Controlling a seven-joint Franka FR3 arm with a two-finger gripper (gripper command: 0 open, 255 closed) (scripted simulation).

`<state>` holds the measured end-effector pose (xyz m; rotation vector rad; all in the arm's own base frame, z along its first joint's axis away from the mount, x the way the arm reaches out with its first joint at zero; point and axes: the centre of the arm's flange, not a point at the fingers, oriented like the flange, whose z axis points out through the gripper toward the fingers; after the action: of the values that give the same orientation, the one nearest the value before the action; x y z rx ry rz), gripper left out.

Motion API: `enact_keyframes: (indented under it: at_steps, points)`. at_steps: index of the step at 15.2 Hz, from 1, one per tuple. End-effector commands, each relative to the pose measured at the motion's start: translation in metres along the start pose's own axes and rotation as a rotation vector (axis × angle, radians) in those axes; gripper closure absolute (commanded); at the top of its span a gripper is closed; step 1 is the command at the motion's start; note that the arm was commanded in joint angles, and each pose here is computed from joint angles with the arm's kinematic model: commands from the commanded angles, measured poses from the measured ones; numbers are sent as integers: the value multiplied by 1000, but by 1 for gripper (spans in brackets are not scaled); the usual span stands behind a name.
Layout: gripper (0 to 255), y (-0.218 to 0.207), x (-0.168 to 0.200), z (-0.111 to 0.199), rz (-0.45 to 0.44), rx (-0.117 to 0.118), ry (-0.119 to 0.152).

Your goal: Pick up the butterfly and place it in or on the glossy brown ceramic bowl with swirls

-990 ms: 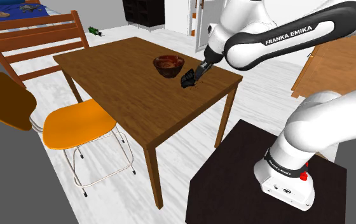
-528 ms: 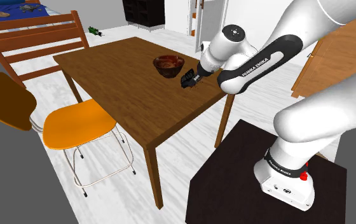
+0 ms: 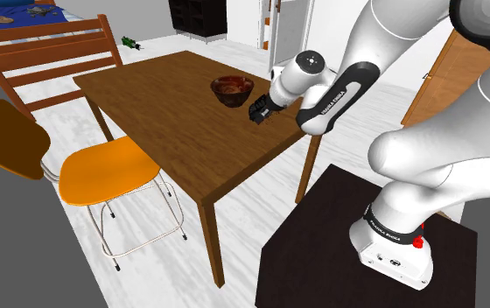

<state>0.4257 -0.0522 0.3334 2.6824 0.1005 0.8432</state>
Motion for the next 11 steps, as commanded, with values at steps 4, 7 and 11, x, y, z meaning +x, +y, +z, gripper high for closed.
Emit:
enact_keyframes:
  at_steps: [4,7,11]
  points:
    - [0,0,-1,9,2,2,0]
    - [0,0,-1,9,2,2,0]
    - [255,0,-1,9,2,2,0]
